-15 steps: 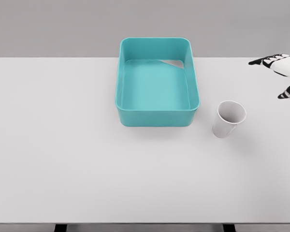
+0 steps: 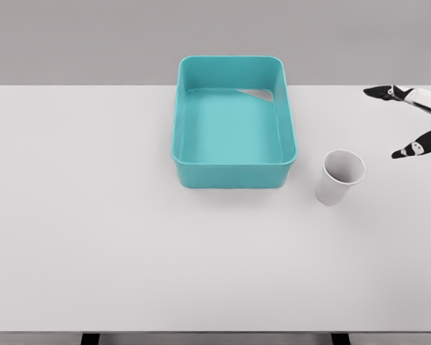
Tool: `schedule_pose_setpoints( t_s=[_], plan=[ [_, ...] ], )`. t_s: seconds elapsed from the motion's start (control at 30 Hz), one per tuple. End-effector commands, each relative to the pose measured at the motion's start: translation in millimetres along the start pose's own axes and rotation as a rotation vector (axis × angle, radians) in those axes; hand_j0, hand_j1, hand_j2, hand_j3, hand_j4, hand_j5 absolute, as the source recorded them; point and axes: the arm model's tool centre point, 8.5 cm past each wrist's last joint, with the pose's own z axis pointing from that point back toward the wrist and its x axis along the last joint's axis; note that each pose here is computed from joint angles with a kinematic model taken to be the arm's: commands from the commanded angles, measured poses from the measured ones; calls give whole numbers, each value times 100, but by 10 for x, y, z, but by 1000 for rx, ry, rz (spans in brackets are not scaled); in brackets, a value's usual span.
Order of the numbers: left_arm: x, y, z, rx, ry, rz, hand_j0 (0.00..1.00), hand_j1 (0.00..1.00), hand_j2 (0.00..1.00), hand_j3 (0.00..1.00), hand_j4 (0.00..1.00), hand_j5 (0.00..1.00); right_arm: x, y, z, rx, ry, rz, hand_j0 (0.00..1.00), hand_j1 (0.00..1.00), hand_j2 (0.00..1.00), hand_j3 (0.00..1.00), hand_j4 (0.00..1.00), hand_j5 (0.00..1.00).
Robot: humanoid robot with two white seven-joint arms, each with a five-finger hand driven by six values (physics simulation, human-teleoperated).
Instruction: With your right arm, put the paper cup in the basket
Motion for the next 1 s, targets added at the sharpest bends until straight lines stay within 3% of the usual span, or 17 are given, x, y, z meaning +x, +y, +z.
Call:
schedule_pose_setpoints(
  t_s=[0.0, 0.07, 0.17, 0.43, 0.53, 0.97],
  plan=[
    [1, 1, 0, 0, -1, 0, 100, 100, 100, 100, 100, 100, -78, 26, 5, -6, 2, -59, 100, 100, 100, 100, 100, 100],
    [1, 1, 0, 0, -1, 0, 100, 100, 100, 100, 100, 100, -250, 173, 50, 13, 46, -100, 100, 100, 100, 100, 100, 100],
    [-1, 1, 0, 0, 0, 0, 100, 100, 100, 100, 100, 100, -327, 381, 14, 48, 52, -130, 100, 100, 100, 100, 100, 100],
    [-1, 1, 0, 0, 0, 0, 100, 100, 100, 100, 100, 100, -405, 564, -77, 59, 52, -168, 100, 100, 100, 100, 100, 100],
    [-1, 1, 0, 0, 0, 0, 100, 100, 100, 100, 100, 100, -499, 703, -201, 47, 44, -222, 100, 100, 100, 100, 100, 100],
    [-1, 1, 0, 0, 0, 0, 100, 100, 100, 100, 100, 100, -456, 860, -362, 63, 8, -247, 100, 100, 100, 100, 100, 100]
  ],
)
